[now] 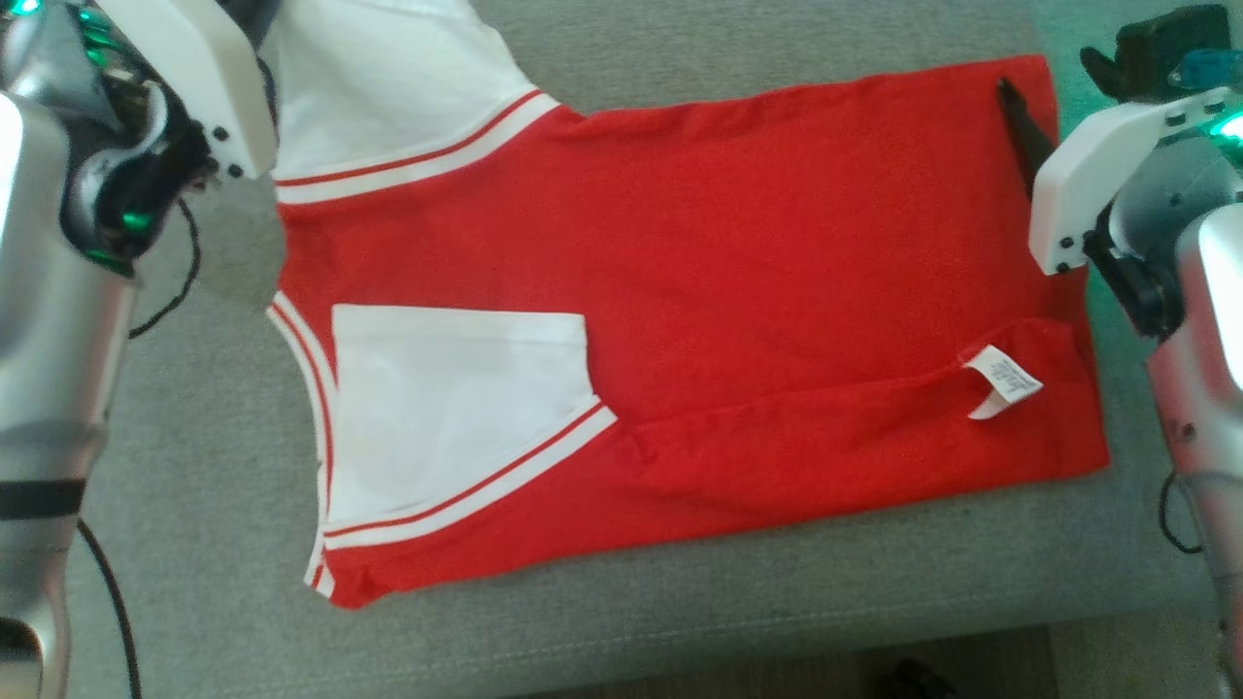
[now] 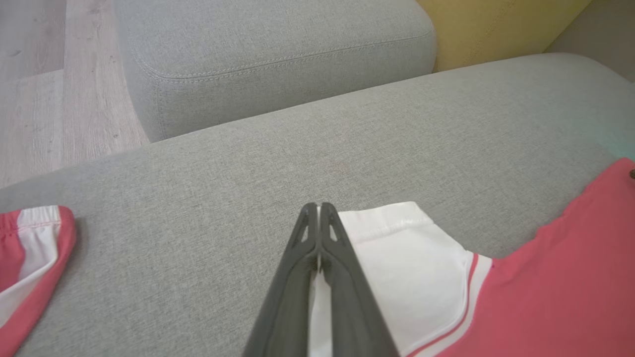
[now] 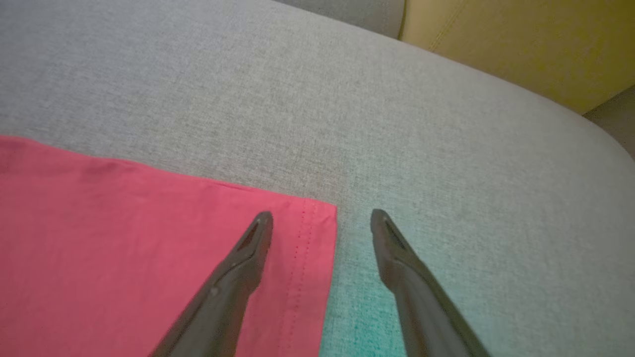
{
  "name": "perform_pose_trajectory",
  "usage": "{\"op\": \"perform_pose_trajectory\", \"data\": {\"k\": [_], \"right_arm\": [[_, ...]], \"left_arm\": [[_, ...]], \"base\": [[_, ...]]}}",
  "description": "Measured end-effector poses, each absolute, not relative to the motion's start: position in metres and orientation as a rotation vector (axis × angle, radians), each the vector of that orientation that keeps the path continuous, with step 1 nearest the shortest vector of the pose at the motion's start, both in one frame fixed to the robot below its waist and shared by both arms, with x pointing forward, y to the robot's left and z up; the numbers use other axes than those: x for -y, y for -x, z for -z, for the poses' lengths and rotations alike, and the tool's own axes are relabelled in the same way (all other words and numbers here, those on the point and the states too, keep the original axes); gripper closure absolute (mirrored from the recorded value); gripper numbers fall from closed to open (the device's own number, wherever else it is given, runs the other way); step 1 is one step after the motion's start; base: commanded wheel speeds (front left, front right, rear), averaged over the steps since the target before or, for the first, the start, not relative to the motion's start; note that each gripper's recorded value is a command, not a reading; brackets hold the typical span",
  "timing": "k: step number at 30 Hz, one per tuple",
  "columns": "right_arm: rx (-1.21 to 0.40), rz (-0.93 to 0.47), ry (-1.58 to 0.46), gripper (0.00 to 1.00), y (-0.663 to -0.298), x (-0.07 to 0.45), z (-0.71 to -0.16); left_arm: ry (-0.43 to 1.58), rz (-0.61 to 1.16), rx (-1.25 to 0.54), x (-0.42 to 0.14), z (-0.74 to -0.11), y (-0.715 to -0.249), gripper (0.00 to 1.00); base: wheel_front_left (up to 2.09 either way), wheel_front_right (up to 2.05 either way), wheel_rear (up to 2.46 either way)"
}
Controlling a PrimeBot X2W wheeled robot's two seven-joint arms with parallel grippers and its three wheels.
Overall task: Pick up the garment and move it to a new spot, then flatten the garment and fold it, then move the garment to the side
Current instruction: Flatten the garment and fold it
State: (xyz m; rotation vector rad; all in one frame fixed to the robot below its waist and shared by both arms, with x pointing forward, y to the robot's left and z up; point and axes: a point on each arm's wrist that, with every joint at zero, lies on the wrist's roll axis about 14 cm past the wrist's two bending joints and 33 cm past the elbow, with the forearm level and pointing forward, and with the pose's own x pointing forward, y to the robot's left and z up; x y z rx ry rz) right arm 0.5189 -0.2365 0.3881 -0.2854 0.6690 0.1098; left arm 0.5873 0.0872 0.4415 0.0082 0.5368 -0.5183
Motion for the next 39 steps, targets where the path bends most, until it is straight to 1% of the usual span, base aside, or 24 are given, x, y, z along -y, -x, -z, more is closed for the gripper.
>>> {"op": "perform_pose_trajectory", "data": {"k": [6,9,10,11,12,13,14,15,16,17,18,19,23,28,31,34,39], "right_arm": [[-0.784,-0.118,0.291,0.00,-0.518,0.238,-0.372],[-0.808,-0.123,0.260,0.00,-0.522,0.236,-0.371],[-0.817,-0.126,0.259,0.01,-0.524,0.236,-0.370],[-0.821,-0.130,0.264,0.06,-0.525,0.236,-0.370],[-0.831,-0.135,0.266,0.13,-0.525,0.234,-0.369],[-0.845,-0.138,0.261,0.25,-0.526,0.233,-0.367],[-0.873,-0.146,0.241,0.53,-0.525,0.230,-0.365],[-0.887,-0.151,0.232,0.59,-0.525,0.228,-0.364],[-0.897,-0.152,0.224,0.68,-0.525,0.227,-0.364],[-0.901,-0.154,0.218,0.72,-0.525,0.227,-0.364],[-0.898,-0.156,0.216,0.91,-0.526,0.226,-0.365],[-0.895,-0.156,0.216,1.00,-0.527,0.227,-0.366],[-0.810,-0.154,0.221,1.00,-0.534,0.229,-0.374],[-0.639,-0.134,0.217,1.00,-0.548,0.234,-0.401],[-0.563,-0.134,0.199,1.00,-0.550,0.231,-0.417],[-0.518,-0.152,0.184,1.00,-0.540,0.224,-0.421],[-0.499,-0.161,0.140,1.00,-0.503,0.220,-0.412]], "left_arm": [[0.012,0.520,-0.514,-0.091,-0.448,-0.577,1.00],[0.014,0.531,-0.517,-0.088,-0.446,-0.571,1.00],[0.015,0.532,-0.516,-0.088,-0.445,-0.570,1.00],[0.021,0.532,-0.512,-0.088,-0.446,-0.570,1.00],[0.028,0.533,-0.511,-0.088,-0.447,-0.570,1.00],[0.032,0.532,-0.510,-0.088,-0.447,-0.570,1.00],[0.037,0.529,-0.503,-0.089,-0.448,-0.570,1.00],[0.037,0.528,-0.503,-0.089,-0.448,-0.570,1.00],[0.037,0.527,-0.501,-0.090,-0.449,-0.570,1.00],[0.038,0.527,-0.496,-0.090,-0.450,-0.570,1.00],[0.038,0.525,-0.492,-0.090,-0.451,-0.570,1.00],[0.042,0.525,-0.485,-0.091,-0.453,-0.570,1.00],[0.054,0.525,-0.448,-0.090,-0.462,-0.571,1.00],[0.084,0.528,-0.357,-0.088,-0.486,-0.571,1.00],[0.130,0.527,-0.303,-0.088,-0.500,-0.563,1.00],[0.172,0.540,-0.263,-0.084,-0.509,-0.546,1.00],[0.238,0.530,-0.225,-0.086,-0.515,-0.504,1.00]], "base": [[0.00,0.00,0.00],[0.00,0.00,0.00],[0.00,0.00,0.00],[0.00,0.00,0.00],[0.00,0.00,0.00],[0.00,0.00,0.00],[0.00,0.00,0.00],[0.00,0.00,0.00],[0.00,0.00,0.00],[0.00,0.00,0.00],[0.00,0.00,0.00],[0.00,0.00,0.00],[0.00,0.00,0.00],[0.00,0.00,0.00],[0.00,0.00,0.00],[0.00,0.00,0.00],[0.00,0.00,0.00]]}}
